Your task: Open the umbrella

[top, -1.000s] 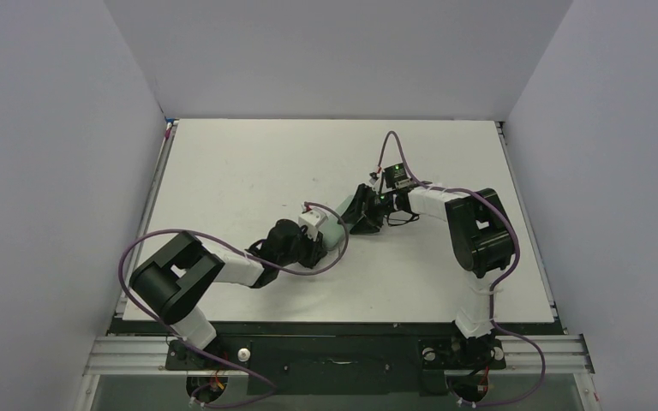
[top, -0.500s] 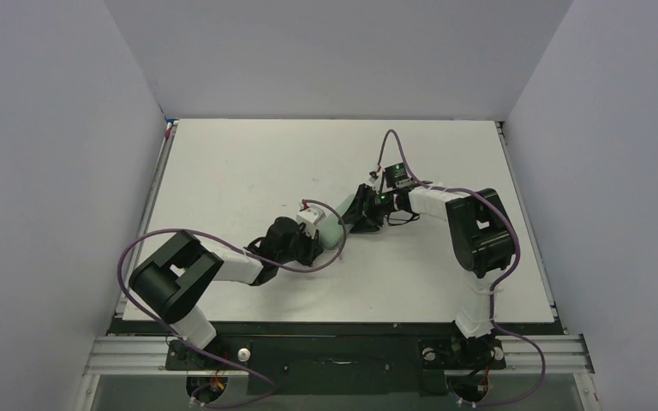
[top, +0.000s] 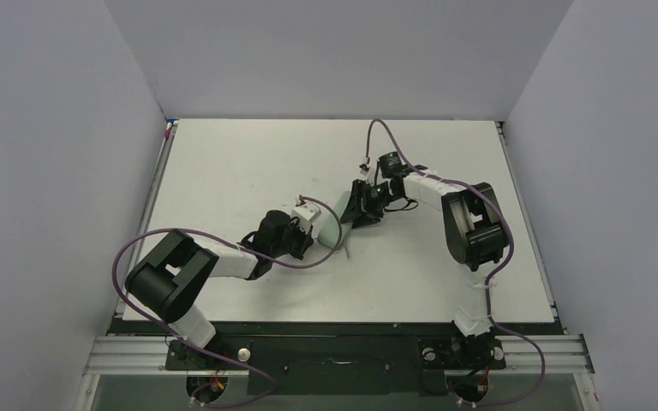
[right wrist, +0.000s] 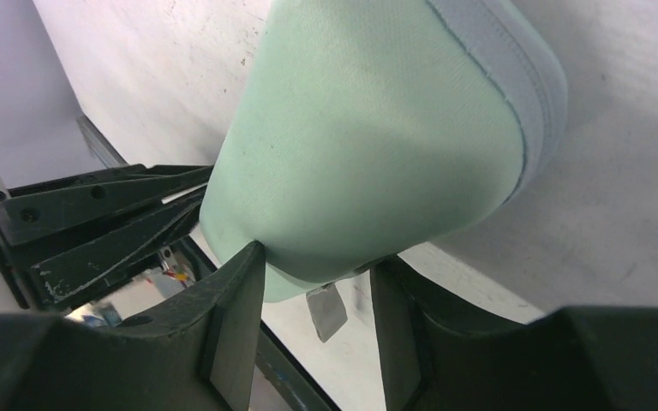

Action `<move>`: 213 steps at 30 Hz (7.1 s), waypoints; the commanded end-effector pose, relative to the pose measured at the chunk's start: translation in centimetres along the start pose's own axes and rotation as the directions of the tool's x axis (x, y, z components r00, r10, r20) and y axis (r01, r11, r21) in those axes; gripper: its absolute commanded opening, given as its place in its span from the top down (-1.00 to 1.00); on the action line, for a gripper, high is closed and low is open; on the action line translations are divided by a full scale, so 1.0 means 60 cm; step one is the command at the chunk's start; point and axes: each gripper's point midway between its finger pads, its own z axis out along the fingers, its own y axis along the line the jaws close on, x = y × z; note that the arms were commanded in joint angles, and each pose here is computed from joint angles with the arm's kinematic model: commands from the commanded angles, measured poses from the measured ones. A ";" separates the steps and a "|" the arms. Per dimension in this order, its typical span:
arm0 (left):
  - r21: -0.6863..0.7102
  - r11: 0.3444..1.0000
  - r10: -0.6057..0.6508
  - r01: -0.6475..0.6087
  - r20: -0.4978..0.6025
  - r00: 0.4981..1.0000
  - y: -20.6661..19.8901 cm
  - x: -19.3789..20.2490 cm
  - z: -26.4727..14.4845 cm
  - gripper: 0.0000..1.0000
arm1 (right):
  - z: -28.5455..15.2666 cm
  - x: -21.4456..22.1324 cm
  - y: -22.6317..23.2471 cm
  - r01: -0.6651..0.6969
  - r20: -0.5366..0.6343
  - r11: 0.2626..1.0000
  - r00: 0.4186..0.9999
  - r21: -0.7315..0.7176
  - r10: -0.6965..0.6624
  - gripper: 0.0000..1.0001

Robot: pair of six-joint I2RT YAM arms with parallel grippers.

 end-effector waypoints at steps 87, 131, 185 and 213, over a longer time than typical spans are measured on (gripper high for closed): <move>0.029 0.990 0.132 -0.138 0.170 0.977 -0.070 -0.095 0.057 1.00 | 0.035 -0.008 -0.003 0.180 0.099 0.971 0.975 0.160 -0.197 1.00; 0.043 0.967 0.243 -0.249 0.117 0.963 -0.003 -0.071 0.031 1.00 | -0.071 0.042 -0.094 0.738 -0.536 0.672 0.590 0.055 -0.604 0.79; 0.091 0.963 0.246 -0.252 0.079 0.966 -0.124 -0.018 0.017 1.00 | -0.121 0.009 -0.183 0.013 0.058 0.927 0.998 0.375 -0.037 1.00; 0.099 0.888 0.433 -0.450 0.155 0.888 -0.078 -0.067 0.061 1.00 | -0.096 0.060 -0.135 0.562 -0.445 0.821 0.763 0.097 -0.470 1.00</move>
